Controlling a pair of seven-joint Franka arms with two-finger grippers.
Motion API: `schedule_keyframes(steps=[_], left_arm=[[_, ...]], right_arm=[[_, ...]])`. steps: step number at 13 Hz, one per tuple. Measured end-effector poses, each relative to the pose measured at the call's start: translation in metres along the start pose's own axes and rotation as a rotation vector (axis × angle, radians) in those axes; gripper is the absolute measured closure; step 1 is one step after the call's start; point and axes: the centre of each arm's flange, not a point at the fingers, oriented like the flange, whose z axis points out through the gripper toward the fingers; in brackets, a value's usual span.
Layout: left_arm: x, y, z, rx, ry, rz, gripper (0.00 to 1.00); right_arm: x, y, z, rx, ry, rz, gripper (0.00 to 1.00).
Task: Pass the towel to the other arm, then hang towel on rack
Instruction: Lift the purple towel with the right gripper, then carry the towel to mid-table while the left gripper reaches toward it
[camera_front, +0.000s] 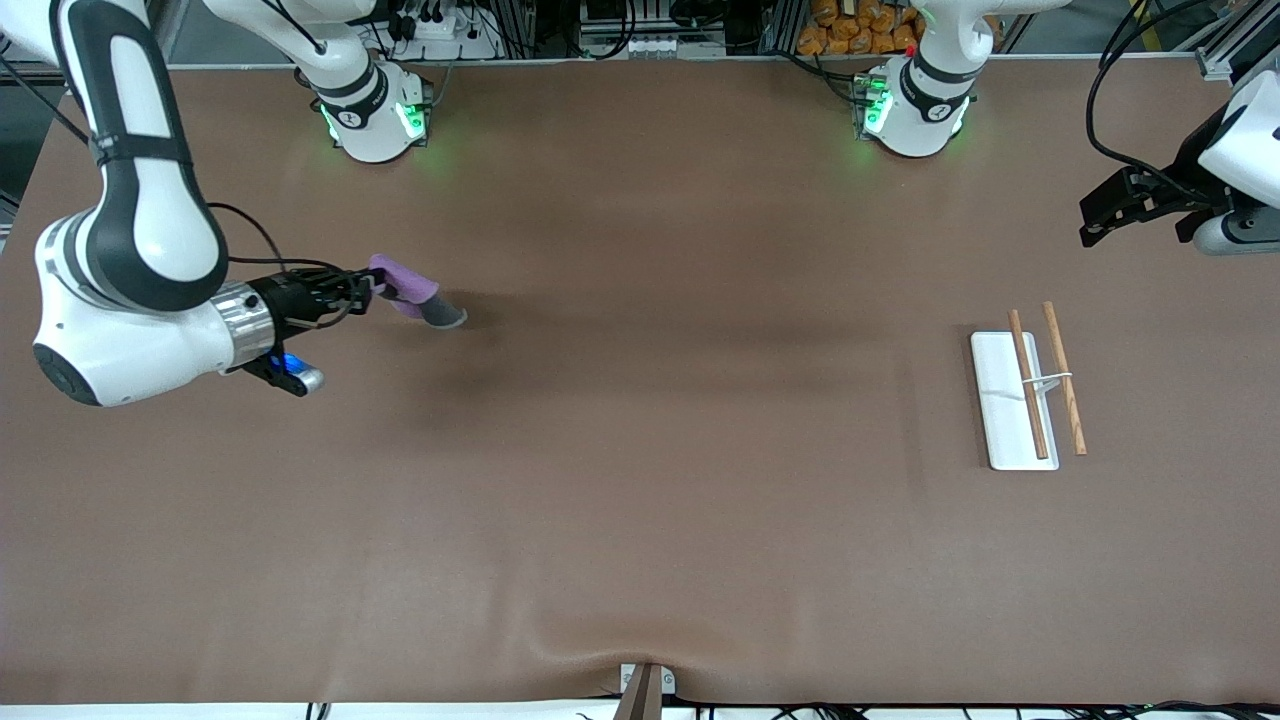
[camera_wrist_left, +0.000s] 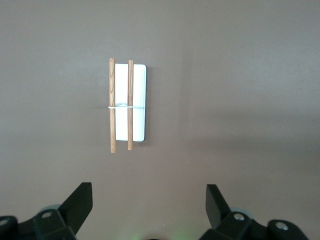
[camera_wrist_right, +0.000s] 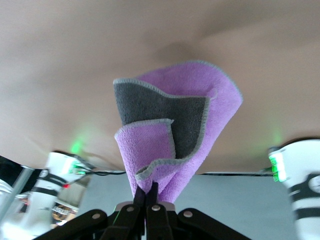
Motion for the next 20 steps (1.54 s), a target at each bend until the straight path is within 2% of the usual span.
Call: schedule_keyframes(steps=[2, 3, 7, 9, 12, 14, 16, 20], left_arm=[[0.001, 0.000, 0.002, 0.000, -0.003, 0.000, 0.00], [0.002, 0.000, 0.003, 0.000, -0.006, 0.000, 0.00], [0.013, 0.007, 0.016, -0.010, -0.009, 0.010, 0.00], [0.023, 0.014, 0.026, -0.053, -0.005, 0.014, 0.00], [0.040, 0.025, 0.045, -0.079, 0.006, 0.001, 0.00], [0.048, 0.053, 0.057, -0.088, 0.015, -0.055, 0.00], [0.054, 0.088, 0.072, -0.099, 0.018, -0.099, 0.00], [0.060, 0.112, 0.091, -0.104, 0.002, -0.182, 0.00]], right_arm=[[-0.019, -0.036, 0.004, 0.014, 0.006, 0.044, 0.98], [-0.026, -0.051, 0.004, 0.040, 0.008, 0.062, 0.98], [-0.042, -0.096, 0.004, 0.199, 0.012, 0.139, 0.98], [-0.051, -0.122, 0.008, 0.248, 0.042, 0.178, 0.98], [-0.069, -0.165, 0.027, 0.311, 0.088, 0.229, 0.98], [-0.077, -0.189, 0.037, 0.385, 0.102, 0.264, 0.98], [-0.079, -0.209, 0.043, 0.491, 0.096, 0.306, 0.98], [-0.080, -0.235, 0.058, 0.625, 0.083, 0.365, 0.98]])
